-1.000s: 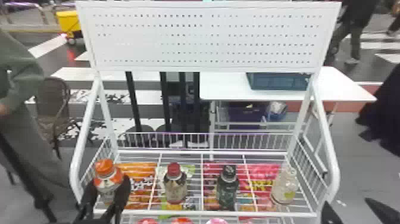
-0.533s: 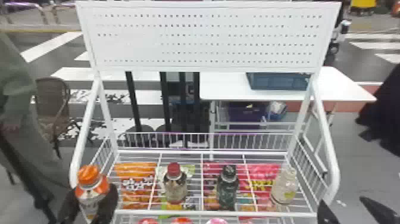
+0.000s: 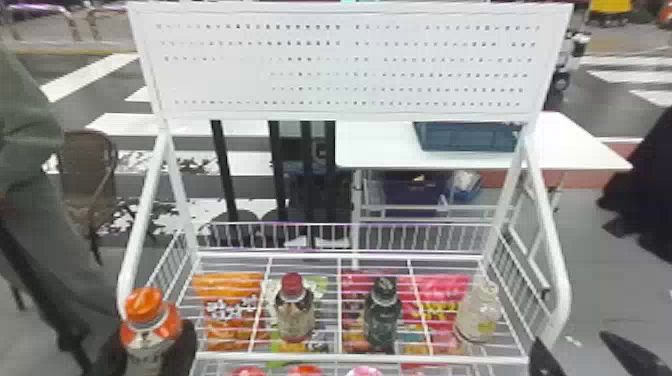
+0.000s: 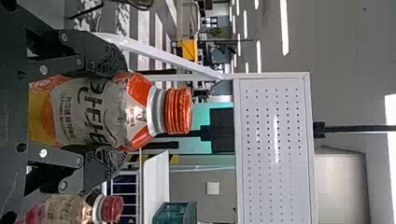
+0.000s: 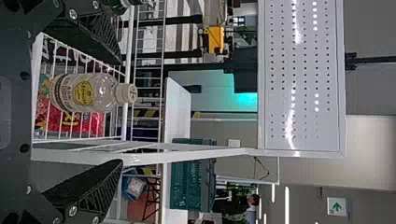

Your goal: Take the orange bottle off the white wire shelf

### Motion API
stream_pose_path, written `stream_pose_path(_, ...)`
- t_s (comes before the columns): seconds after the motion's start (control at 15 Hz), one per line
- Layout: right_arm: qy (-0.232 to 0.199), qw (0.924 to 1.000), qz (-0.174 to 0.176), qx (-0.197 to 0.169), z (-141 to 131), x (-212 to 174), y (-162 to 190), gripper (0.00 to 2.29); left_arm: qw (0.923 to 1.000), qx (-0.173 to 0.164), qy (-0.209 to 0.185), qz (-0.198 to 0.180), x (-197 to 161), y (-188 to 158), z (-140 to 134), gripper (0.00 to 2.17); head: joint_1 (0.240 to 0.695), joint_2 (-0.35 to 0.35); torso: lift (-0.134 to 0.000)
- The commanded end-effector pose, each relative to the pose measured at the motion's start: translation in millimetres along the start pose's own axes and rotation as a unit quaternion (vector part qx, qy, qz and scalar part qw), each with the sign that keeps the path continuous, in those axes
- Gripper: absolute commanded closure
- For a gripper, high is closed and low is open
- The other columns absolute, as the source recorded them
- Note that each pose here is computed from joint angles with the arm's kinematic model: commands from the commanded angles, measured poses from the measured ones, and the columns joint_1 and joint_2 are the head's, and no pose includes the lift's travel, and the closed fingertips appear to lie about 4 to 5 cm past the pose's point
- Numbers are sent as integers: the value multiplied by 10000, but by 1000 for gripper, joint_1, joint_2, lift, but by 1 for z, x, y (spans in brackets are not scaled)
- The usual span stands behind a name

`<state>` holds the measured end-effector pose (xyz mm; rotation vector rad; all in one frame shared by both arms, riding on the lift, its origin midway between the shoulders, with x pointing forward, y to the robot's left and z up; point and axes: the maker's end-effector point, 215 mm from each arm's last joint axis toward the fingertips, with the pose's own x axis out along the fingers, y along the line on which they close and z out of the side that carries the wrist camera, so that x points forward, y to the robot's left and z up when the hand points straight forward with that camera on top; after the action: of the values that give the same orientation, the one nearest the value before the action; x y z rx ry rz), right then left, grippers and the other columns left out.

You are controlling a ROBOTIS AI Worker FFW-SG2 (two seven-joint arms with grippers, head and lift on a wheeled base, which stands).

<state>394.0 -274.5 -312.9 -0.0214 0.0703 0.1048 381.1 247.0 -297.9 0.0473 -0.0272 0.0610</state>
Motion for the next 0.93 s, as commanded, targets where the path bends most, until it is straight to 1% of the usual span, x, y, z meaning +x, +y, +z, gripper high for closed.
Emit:
stream_pose_path(0.0, -2, 10000, 1, -9, 1, 0, 0, 151, 10000, 3, -3, -6, -1, 0, 1, 1251, 499, 0, 0)
stream_pose_path(0.73, -31, 10000, 25, -2, 4, 0, 2, 151, 10000, -2, -1, -17, -3, -2, 2, 1247, 499, 0, 0)
stream_pose_path(0.87, -31, 10000, 38, 0, 4, 0, 3, 151, 10000, 37, -27, -39, -3, -4, 3, 1247, 499, 0, 0)
